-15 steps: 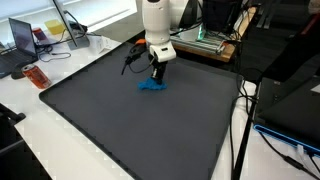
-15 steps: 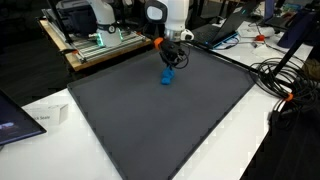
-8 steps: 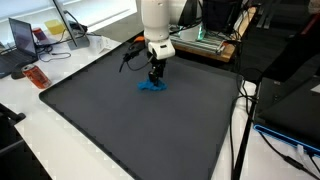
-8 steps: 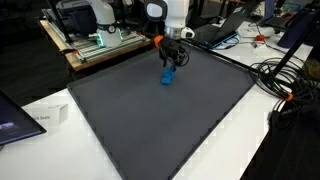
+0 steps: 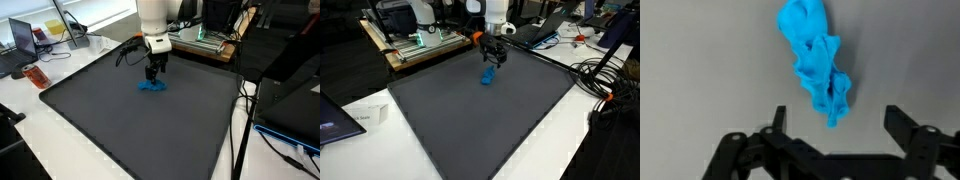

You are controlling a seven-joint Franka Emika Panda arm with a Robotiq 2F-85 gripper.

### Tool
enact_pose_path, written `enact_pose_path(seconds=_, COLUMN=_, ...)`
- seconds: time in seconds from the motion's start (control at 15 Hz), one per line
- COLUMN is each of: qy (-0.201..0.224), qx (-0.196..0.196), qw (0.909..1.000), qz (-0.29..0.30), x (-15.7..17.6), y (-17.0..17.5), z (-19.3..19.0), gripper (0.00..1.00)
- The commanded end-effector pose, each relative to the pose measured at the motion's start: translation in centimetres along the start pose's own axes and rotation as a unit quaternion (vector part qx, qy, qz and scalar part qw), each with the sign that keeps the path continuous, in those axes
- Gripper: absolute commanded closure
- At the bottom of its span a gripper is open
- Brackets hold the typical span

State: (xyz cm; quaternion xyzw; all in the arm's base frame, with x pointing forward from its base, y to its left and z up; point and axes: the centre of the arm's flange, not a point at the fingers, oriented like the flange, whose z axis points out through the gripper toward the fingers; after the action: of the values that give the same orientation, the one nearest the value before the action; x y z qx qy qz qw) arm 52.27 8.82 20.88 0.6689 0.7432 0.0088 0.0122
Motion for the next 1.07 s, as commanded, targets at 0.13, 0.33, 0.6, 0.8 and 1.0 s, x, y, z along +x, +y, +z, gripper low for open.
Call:
enact_pose_path(seconds=0.13, qy=0.044, qx=0.033, qw=0.9946, qz=0.087, x=-0.6, y=-1.2, z=-3.4, gripper=0.00)
enact_pose_path(seconds=0.33, qy=0.051, qx=0.047, qw=0.9902, qz=0.121, x=-0.8, y=-1.6, z=-4.8, gripper=0.00)
enact_pose_path(seconds=0.6, qy=0.050, qx=0.061, qw=0.9842, qz=0.158, x=-1.2, y=-2.3, z=-6.8, gripper=0.00)
enact_pose_path(seconds=0.8, qy=0.048, qx=0.068, qw=0.9782, qz=0.190, x=-1.4, y=-2.6, z=-7.9, gripper=0.00)
enact_pose_path(seconds=1.0, qy=0.032, qx=0.066, qw=0.9697, qz=0.233, x=-1.4, y=-2.8, z=-8.7, gripper=0.00)
